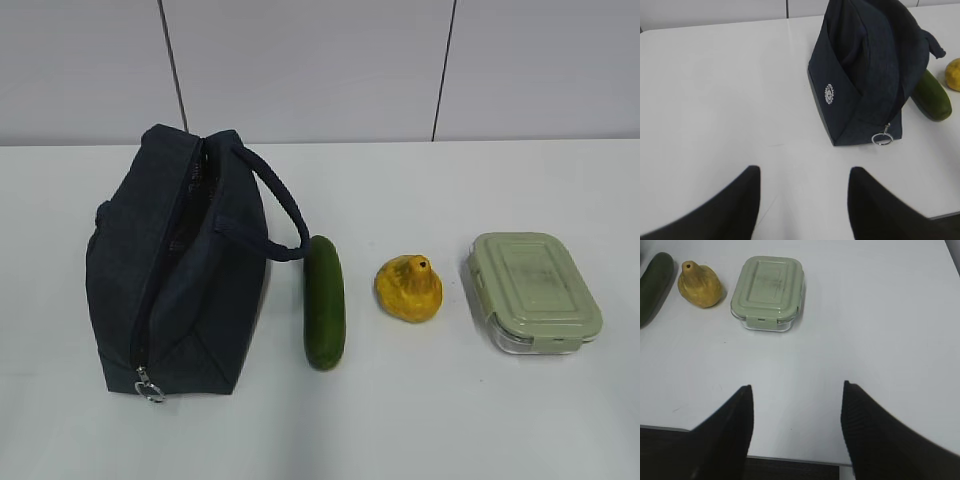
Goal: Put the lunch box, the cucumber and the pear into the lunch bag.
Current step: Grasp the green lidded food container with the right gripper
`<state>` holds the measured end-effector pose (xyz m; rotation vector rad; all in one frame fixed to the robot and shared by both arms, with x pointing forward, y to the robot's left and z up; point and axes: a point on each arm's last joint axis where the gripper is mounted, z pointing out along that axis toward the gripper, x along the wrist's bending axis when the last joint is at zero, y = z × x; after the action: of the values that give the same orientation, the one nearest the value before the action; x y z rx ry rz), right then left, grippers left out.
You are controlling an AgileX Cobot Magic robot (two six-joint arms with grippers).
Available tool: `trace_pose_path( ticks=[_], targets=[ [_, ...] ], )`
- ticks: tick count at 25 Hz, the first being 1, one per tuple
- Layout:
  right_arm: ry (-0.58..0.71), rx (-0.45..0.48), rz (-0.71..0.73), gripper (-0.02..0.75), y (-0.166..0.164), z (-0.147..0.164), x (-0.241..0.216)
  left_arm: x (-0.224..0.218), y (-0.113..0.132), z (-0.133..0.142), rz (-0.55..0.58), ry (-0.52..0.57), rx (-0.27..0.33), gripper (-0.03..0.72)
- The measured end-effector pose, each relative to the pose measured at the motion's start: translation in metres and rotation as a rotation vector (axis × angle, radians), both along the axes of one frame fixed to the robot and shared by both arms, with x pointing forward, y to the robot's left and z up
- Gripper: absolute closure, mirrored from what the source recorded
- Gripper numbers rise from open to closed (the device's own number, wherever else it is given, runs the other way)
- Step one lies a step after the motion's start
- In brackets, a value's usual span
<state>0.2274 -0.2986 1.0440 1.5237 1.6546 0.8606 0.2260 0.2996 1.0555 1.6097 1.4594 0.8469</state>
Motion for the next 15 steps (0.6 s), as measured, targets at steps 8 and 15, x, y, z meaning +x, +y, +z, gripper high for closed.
trace_pose_path(
  ticks=[8,15],
  targets=[
    [0.000,0.000,0.000,0.294,0.0000,0.0000,0.0000,0.0000,0.0000,0.0000,0.000,0.000,0.000,0.346],
    [0.000,0.000,0.000,0.294,0.0000,0.0000,0.0000,0.0000,0.0000,0.0000,0.000,0.000,0.000,0.346]
  ],
)
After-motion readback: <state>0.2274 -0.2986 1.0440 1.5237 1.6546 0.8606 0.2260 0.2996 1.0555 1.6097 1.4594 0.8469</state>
